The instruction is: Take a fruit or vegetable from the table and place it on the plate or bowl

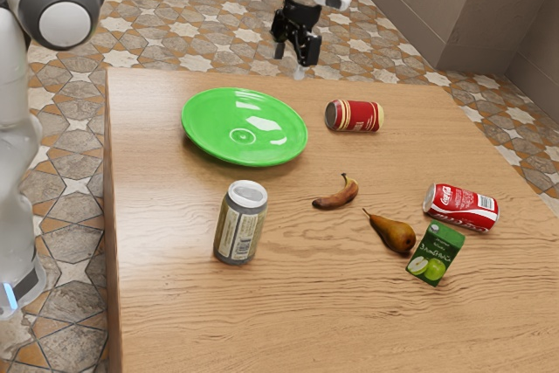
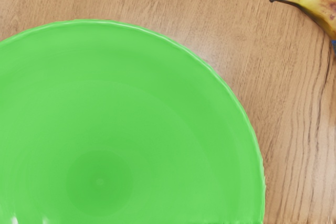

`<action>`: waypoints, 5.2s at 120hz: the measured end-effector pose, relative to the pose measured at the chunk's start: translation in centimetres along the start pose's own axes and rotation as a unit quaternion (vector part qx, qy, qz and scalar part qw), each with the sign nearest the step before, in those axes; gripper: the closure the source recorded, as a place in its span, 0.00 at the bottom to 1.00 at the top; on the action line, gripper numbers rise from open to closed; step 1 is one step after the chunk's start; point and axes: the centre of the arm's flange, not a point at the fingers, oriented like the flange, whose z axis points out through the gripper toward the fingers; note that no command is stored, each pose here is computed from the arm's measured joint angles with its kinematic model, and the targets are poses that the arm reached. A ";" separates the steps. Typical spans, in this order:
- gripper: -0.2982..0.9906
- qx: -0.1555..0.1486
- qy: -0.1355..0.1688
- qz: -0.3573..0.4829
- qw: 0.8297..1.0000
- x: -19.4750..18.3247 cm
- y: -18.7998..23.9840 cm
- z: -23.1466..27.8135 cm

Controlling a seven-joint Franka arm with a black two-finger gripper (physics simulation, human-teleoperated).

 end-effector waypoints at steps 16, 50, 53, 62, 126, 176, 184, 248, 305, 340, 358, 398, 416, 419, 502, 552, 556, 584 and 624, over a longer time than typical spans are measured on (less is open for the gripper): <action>0.23 -0.002 -0.002 0.020 1.000 0.0 2.1 0.2; 0.23 -0.014 -0.001 -0.025 1.000 0.1 -0.8 0.0; 0.23 -0.014 -0.001 -0.029 0.999 0.0 -0.8 -0.2; 0.23 -0.019 0.056 -0.028 0.998 -1.2 0.1 -6.7; 0.23 -0.004 -0.007 -0.051 0.999 0.9 14.9 -0.8; 0.23 0.011 -0.026 -0.185 0.982 5.2 14.5 7.7; 0.23 0.011 -0.021 -0.191 0.981 5.2 15.4 8.3; 0.23 0.032 -0.014 -0.234 0.972 7.2 19.2 16.6; 0.24 0.037 -0.012 -0.242 0.970 8.0 20.1 20.0; 0.27 0.039 -0.005 -0.235 0.971 8.4 20.2 21.0; 0.29 0.040 -0.006 -0.233 0.972 8.6 20.2 21.5; 0.40 0.042 -0.006 -0.229 0.972 8.7 20.1 21.8; 0.44 0.044 -0.008 -0.227 0.973 8.7 20.2 22.1; 0.46 0.044 -0.008 -0.227 0.973 8.7 20.2 22.2; 0.64 0.000 0.048 -0.246 0.968 6.6 13.0 8.3; 0.69 0.030 -0.005 -0.344 0.938 2.3 -3.2 7.5; 0.69 0.031 -0.007 -0.344 0.938 2.2 -3.3 7.6; 0.68 0.038 -0.016 -0.318 0.947 2.3 -0.7 9.0; 0.35 0.045 -0.022 -0.324 0.945 2.6 -2.3 9.9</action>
